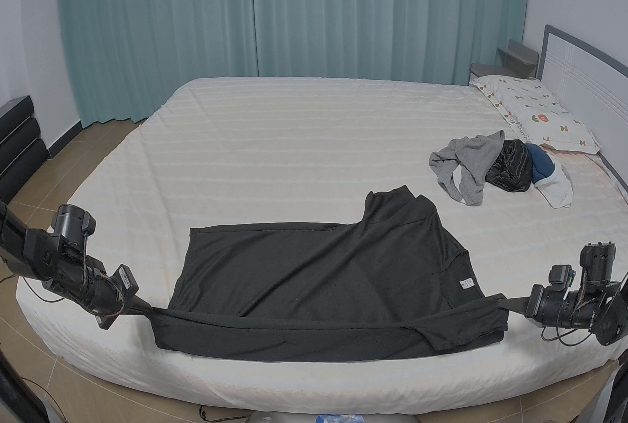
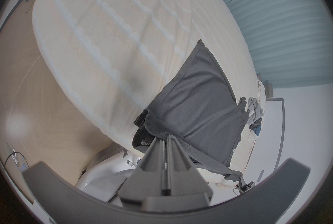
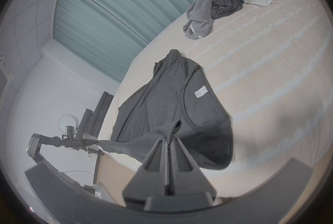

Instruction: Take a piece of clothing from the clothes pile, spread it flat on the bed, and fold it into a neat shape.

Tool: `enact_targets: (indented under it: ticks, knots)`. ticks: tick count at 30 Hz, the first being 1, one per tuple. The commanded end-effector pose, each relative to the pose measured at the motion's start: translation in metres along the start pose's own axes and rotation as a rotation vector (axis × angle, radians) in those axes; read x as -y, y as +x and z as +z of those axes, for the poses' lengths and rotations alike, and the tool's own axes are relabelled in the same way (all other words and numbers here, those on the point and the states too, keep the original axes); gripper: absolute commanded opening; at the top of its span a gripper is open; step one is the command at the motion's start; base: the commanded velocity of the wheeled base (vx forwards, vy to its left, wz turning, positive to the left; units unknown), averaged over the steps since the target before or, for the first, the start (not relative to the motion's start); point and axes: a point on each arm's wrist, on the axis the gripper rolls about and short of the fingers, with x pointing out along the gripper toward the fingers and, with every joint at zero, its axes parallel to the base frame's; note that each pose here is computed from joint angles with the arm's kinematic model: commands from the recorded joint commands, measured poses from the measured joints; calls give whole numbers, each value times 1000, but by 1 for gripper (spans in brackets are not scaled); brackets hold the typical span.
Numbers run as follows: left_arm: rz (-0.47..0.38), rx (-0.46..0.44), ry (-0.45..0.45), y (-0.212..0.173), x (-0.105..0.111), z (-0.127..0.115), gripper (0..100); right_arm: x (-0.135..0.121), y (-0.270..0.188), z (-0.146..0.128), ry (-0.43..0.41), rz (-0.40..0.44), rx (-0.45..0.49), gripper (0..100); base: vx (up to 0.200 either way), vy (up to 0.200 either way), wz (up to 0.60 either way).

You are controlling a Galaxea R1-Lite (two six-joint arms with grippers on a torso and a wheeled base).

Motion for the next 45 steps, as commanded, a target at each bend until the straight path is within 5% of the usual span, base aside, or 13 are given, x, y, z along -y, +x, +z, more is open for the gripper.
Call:
enact_targets:
  ticks: [1, 13, 27, 36, 37, 39, 40, 45]
  knots:
    - [24, -29, -15, 21, -1, 12, 0, 13, 22, 7, 23, -26, -26, 0, 0, 0, 0]
    - [25, -46, 7, 44, 11, 26, 0, 21, 51, 19, 20, -31, -34, 0, 0, 0, 0]
    - [110, 83, 41, 80, 24, 36, 0, 25, 79, 25, 33, -38, -37, 0, 0, 0, 0]
    - [105, 87, 53, 85, 31, 33, 0, 30, 83, 24, 46, -43, -47, 0, 0, 0, 0]
    - [105, 86, 55, 86, 31, 33, 0, 30, 84, 23, 48, -44, -49, 100, 0, 0, 0]
    - [104, 86, 53, 86, 31, 33, 0, 31, 85, 22, 51, -46, -56, 100, 0, 0, 0]
    - [103, 88, 46, 86, 32, 33, 100, 32, 85, 22, 53, -48, -56, 100, 0, 0, 0]
    - [95, 98, 19, 83, 33, 35, 100, 29, 83, 24, 52, -42, -47, 100, 0, 0, 0]
